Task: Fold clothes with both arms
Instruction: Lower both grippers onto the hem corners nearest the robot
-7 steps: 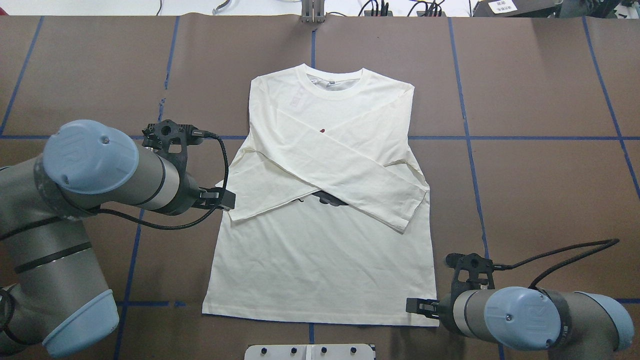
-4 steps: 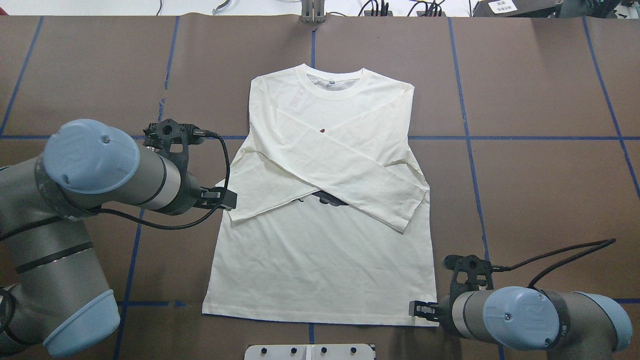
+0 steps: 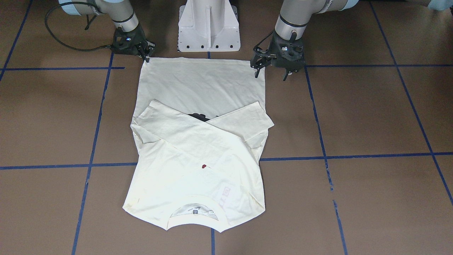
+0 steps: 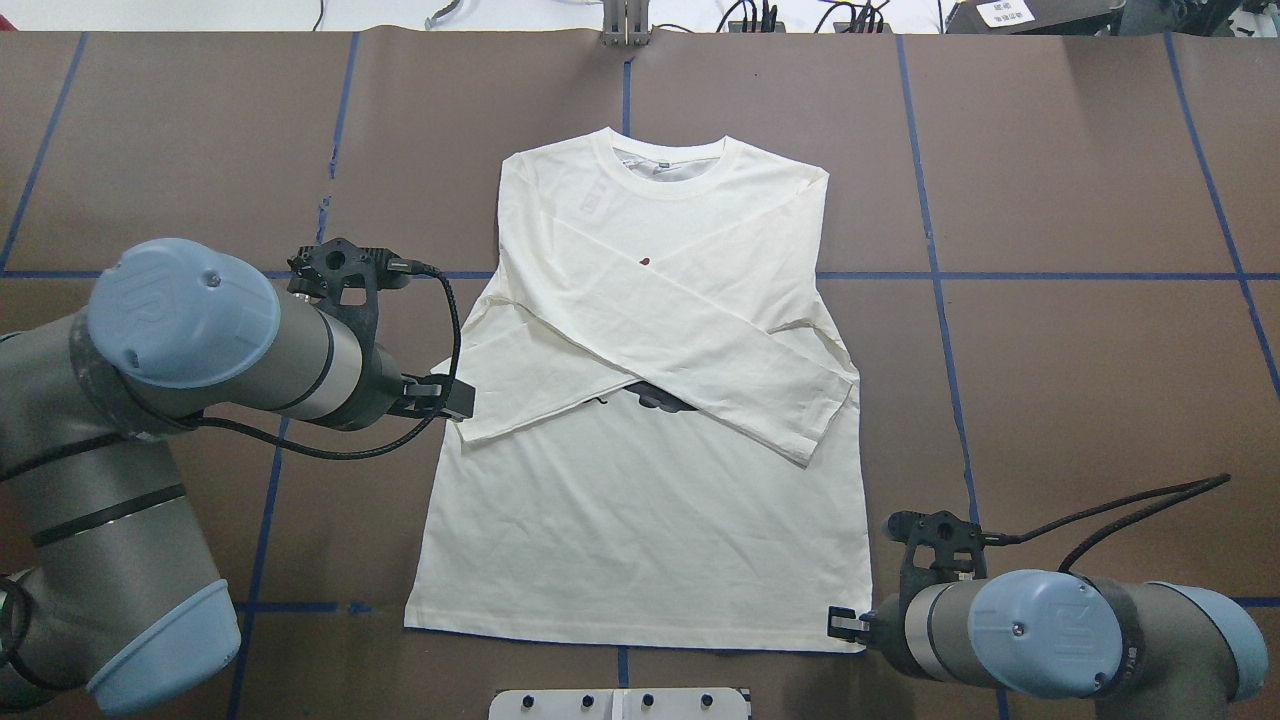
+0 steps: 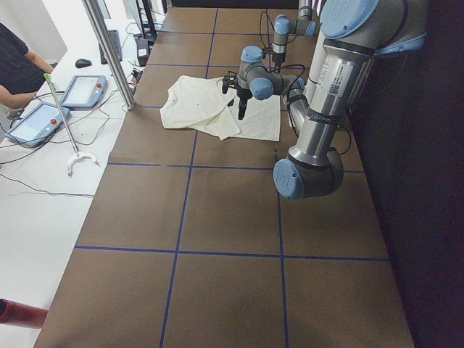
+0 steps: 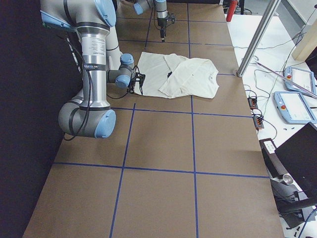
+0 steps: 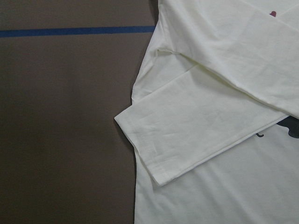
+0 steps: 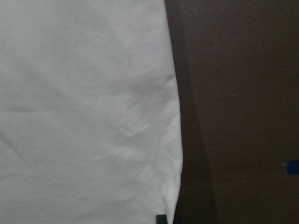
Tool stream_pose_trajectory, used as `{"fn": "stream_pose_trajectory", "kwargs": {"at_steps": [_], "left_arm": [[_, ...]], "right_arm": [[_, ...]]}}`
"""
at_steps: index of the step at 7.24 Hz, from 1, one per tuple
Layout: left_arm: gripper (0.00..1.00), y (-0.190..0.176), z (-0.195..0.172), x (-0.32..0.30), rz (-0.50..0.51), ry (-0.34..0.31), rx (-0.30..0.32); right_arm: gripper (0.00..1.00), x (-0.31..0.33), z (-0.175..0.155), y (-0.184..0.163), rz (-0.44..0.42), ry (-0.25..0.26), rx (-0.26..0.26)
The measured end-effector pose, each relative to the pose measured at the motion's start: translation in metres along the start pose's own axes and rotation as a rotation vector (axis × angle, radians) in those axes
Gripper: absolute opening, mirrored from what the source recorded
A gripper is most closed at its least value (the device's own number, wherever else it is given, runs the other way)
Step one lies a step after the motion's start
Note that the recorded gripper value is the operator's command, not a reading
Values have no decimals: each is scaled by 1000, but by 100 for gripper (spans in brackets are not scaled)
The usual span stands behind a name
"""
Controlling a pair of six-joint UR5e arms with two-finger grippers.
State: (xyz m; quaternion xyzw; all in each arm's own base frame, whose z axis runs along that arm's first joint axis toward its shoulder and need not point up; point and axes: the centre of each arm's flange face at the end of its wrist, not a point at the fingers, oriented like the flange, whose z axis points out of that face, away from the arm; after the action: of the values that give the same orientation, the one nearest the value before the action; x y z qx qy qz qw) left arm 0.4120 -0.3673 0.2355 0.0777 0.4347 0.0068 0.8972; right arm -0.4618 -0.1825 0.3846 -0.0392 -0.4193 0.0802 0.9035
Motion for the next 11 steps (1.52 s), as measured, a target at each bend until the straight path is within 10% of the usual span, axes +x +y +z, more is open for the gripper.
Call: {"fn": "stream_pose_trajectory", "kwargs": {"at_steps": [3, 6, 11], "left_arm": [[100, 6, 12, 5, -102, 5, -44], [75, 66, 46, 31, -304, -15, -139], [67, 126, 102, 12, -342, -144, -179]], "right_arm": [[0, -7, -11, -2, 19, -27, 14], [0, -14, -29, -9, 31, -64, 24], [0, -24, -35, -12, 28, -87, 24]]}}
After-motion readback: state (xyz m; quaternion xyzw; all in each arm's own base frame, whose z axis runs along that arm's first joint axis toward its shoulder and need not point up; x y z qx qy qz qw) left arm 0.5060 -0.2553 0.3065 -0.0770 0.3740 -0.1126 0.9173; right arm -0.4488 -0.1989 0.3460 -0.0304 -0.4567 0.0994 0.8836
